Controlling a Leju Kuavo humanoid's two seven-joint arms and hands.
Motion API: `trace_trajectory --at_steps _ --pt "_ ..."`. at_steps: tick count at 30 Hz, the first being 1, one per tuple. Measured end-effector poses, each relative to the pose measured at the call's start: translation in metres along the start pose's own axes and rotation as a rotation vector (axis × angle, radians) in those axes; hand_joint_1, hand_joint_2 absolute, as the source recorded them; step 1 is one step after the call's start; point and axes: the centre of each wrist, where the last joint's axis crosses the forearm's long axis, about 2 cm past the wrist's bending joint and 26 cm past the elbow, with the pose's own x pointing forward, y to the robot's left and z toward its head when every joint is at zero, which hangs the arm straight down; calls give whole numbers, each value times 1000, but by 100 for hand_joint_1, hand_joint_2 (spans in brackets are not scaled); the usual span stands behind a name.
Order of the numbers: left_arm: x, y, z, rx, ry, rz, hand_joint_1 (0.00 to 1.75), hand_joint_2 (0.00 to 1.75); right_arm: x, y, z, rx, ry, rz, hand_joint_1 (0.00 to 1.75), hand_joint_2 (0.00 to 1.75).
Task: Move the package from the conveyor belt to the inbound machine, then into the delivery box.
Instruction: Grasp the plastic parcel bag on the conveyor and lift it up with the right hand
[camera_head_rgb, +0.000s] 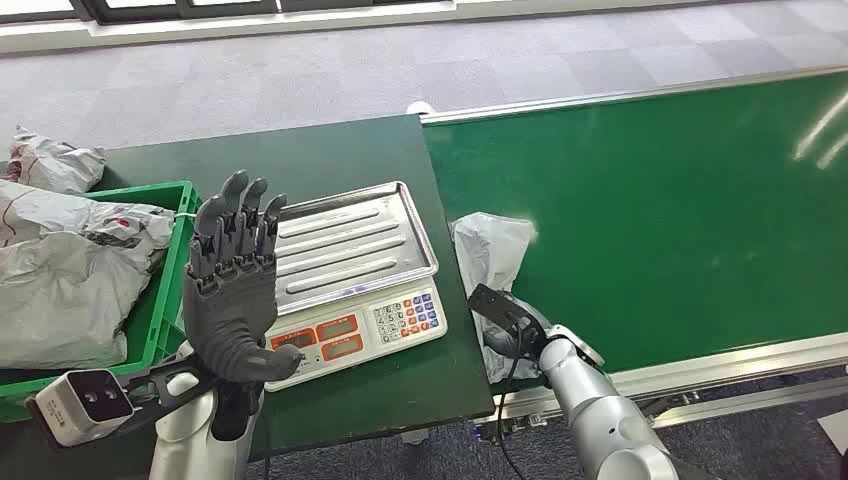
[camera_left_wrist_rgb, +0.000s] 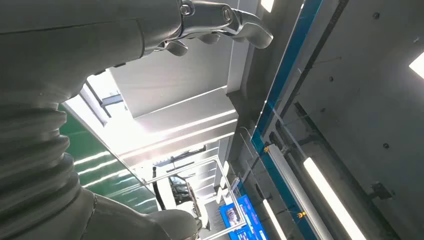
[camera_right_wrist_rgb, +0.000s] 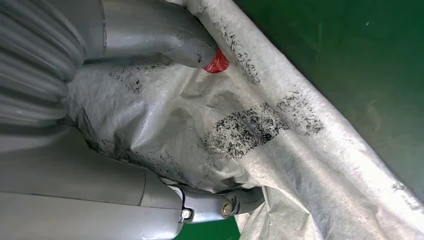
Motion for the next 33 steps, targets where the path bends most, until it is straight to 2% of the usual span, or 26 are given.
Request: trace_trajectory --at_steps 1,4,5,28,33 --pt "0 0 0 0 0 0 0 175 0 0 0 0 0 0 11 175" --pt "0 0 0 1 1 1 0 175 0 1 0 3 -3 0 139 175" --pt "-1 0 0 1 1 2 0 175 0 1 0 3 -5 0 175 175" --pt "-1 0 0 3 1 2 0 175 0 1 0 -41 -28 1 175 175" --pt "0 0 0 15 1 -10 0 175 0 1 0 -85 -119 29 175 175"
